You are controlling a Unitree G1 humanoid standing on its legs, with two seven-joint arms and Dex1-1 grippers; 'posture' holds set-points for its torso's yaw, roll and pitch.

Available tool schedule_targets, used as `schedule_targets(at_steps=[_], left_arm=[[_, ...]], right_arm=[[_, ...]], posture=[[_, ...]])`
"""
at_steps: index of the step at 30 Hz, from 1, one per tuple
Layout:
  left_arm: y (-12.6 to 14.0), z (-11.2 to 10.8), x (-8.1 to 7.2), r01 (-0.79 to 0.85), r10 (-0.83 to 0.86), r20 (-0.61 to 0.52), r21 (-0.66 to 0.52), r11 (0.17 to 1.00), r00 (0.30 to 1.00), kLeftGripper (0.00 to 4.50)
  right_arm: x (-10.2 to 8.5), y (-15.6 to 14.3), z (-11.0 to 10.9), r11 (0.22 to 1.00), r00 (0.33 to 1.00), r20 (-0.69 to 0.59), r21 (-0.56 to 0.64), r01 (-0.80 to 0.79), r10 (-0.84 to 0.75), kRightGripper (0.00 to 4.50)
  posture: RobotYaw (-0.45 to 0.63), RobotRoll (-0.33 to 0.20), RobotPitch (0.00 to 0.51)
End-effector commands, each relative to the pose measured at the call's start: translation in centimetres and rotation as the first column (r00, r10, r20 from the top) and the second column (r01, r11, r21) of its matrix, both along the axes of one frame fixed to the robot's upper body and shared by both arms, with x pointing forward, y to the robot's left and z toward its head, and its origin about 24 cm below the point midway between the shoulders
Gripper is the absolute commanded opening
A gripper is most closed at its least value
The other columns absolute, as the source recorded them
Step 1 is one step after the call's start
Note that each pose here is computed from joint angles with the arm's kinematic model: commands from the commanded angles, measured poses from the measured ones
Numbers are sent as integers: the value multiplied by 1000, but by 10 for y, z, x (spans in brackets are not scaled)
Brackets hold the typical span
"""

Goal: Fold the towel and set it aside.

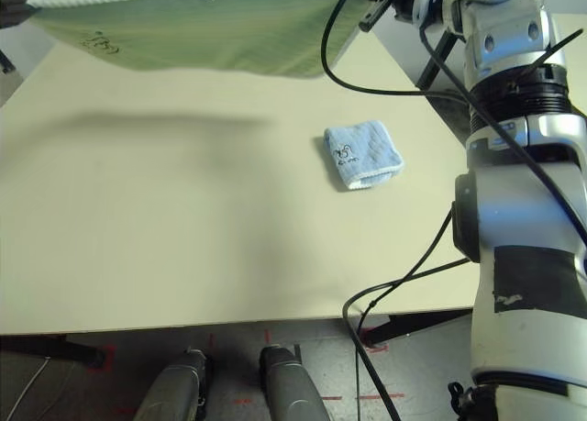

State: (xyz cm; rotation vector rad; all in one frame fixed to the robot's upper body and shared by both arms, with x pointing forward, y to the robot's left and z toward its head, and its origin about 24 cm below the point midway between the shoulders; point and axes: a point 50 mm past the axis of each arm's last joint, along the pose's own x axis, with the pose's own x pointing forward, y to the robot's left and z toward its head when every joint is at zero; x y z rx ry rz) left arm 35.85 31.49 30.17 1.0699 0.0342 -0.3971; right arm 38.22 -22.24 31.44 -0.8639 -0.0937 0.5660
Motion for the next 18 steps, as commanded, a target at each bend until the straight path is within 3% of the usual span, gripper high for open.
schedule_targets(at_steps=[1,5,8,12,18], left_arm=[[44,-66,-25,-92,95,-254,24,996,963,0],[51,-116,-50,-36,34,-403,3,999,915,0],[50,-138,-73,4,-21,-496,-34,999,868,0],[41,-148,-94,48,-80,-570,-71,996,818,0],[26,-139,-99,102,-152,-599,-115,988,786,0]], right_arm=[[-19,-26,-49,997,985,-157,-17,74,-76,13],[-60,-9,-109,992,935,-355,-109,-65,22,13],[-90,-1,-135,979,864,-499,-129,-156,72,13],[-108,2,-144,968,793,-604,-146,-206,78,13],[-117,-12,-149,944,711,-703,-227,-240,11,13]], posture=[[-27,0,132],[-10,0,140],[1,0,143],[15,0,143],[18,0,143]])
